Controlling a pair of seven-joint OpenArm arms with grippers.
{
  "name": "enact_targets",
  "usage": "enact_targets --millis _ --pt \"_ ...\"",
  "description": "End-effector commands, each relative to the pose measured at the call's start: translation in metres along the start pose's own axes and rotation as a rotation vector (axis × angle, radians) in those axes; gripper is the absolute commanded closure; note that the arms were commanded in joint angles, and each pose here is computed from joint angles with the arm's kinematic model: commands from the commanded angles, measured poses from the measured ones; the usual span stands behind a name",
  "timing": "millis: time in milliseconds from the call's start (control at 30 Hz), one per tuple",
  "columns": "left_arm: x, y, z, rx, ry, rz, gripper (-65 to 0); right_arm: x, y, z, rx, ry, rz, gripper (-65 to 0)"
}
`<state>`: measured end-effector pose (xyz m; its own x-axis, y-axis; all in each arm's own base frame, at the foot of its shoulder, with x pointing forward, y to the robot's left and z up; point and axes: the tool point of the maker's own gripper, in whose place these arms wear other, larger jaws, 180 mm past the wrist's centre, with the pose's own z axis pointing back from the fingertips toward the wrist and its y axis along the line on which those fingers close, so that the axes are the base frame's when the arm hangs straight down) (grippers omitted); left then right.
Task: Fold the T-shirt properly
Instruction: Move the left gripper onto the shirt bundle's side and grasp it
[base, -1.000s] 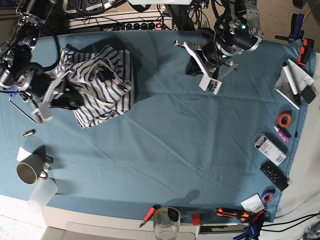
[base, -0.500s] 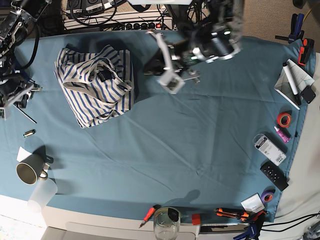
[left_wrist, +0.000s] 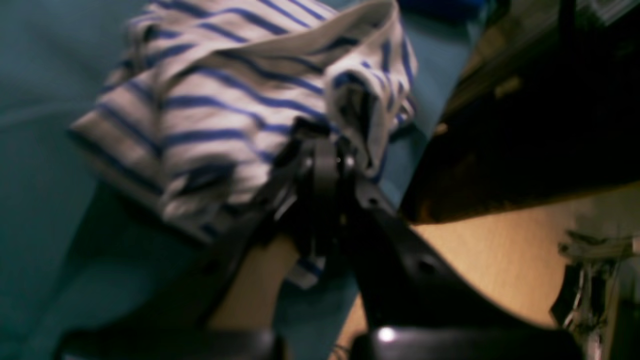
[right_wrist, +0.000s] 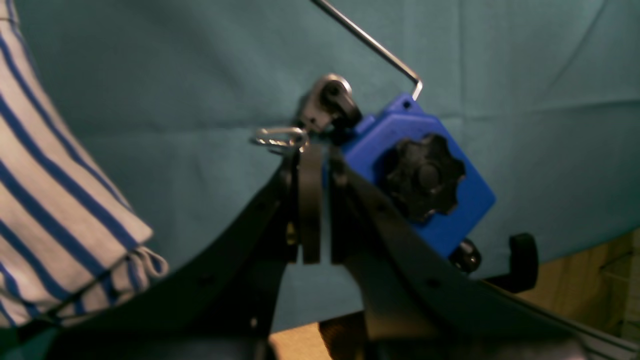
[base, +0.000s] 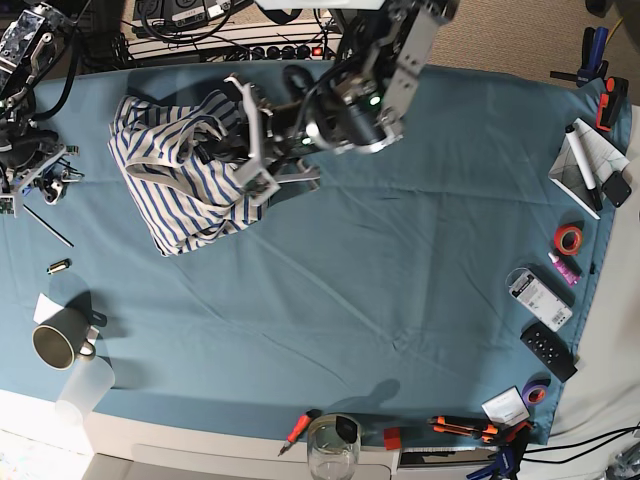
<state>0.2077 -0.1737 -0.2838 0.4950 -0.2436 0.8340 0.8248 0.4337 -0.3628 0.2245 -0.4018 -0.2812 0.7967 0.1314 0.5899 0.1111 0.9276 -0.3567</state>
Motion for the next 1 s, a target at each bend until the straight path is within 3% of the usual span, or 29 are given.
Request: enact_targets --millis 0,400,633,800,967 --pt "0.02 -0.006 -0.005 -0.026 -0.055 -0.011 0.0 0.014 -0.01 0.006 -0.028 -0.043 0.017 -2.3" --pt "0.011 0.026 -0.032 -0.014 0.048 -0.027 0.0 0.018 -0.009 0.006 -0.028 -0.066 0.018 -2.3" --pt "-0.041 0.011 -0.025 -0.12 0.318 -0.09 0.0 0.023 -0.009 0.006 -0.027 -0.096 0.018 -2.3" --pt "-0.032 0.044 -0.028 0.07 0.275 -0.062 0.0 0.024 -0.009 0.006 -0.027 -0.099 0.018 -2.3" --pt "-0.027 0.04 -0.026 0.041 0.284 -0.038 0.0 0.026 -0.007 0.006 -0.014 -0.112 0.012 -2.3"
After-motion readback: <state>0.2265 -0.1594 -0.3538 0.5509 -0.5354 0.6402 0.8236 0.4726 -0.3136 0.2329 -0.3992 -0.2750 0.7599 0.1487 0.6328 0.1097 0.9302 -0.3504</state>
